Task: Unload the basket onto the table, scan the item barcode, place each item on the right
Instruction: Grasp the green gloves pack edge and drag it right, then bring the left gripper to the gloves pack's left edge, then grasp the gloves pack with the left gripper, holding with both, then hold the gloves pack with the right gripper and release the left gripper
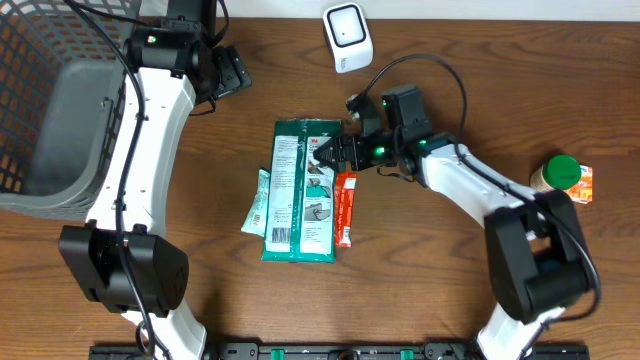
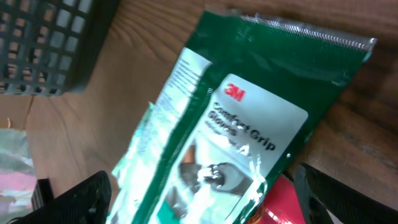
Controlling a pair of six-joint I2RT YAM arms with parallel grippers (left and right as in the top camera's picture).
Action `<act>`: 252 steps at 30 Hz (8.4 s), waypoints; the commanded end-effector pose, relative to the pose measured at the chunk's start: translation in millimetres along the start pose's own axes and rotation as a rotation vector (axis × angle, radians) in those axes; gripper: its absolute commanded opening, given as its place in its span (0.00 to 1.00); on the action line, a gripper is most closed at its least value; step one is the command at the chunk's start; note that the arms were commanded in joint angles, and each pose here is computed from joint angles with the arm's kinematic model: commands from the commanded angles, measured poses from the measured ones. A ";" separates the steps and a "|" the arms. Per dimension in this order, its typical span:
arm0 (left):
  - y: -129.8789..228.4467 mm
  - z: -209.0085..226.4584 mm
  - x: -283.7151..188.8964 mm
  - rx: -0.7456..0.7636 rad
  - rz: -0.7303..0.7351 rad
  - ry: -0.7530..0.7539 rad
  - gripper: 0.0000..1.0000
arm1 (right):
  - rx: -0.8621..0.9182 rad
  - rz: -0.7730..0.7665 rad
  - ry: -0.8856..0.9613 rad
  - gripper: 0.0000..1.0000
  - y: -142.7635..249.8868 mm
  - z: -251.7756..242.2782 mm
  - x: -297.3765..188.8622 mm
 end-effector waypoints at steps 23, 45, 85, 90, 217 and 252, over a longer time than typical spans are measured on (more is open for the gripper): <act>-1.9 1.5 -0.1 0.004 -0.008 -0.012 0.91 | 0.004 0.034 -0.197 0.56 17.3 -16.7 42.7; -1.9 1.5 -0.1 0.004 -0.008 -0.012 0.91 | 0.006 0.047 -0.103 0.51 25.8 -13.5 57.1; -1.9 1.5 -0.1 0.004 -0.008 -0.012 0.92 | 0.505 0.021 0.078 0.23 52.3 -153.9 -82.8; -1.9 1.5 -0.1 0.004 -0.008 -0.012 0.92 | 0.517 0.029 0.073 0.46 49.5 -147.9 -88.3; 276.1 -152.4 124.2 0.597 0.346 0.277 0.12 | 0.383 0.299 0.308 0.91 70.1 -96.8 -125.3; 282.1 -130.1 141.5 0.527 0.309 0.165 0.12 | 0.420 0.301 0.311 0.89 71.2 -95.3 -124.1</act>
Point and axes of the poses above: each gripper's point midway between its finger pads, its own x axis out along the fingers, its own z axis along the line the jaws close on, y = z × x, the point moved 7 cm from there along -x, back along the fingers, and after that the axes turned 3 degrees about -x, right-handed, at the moved point
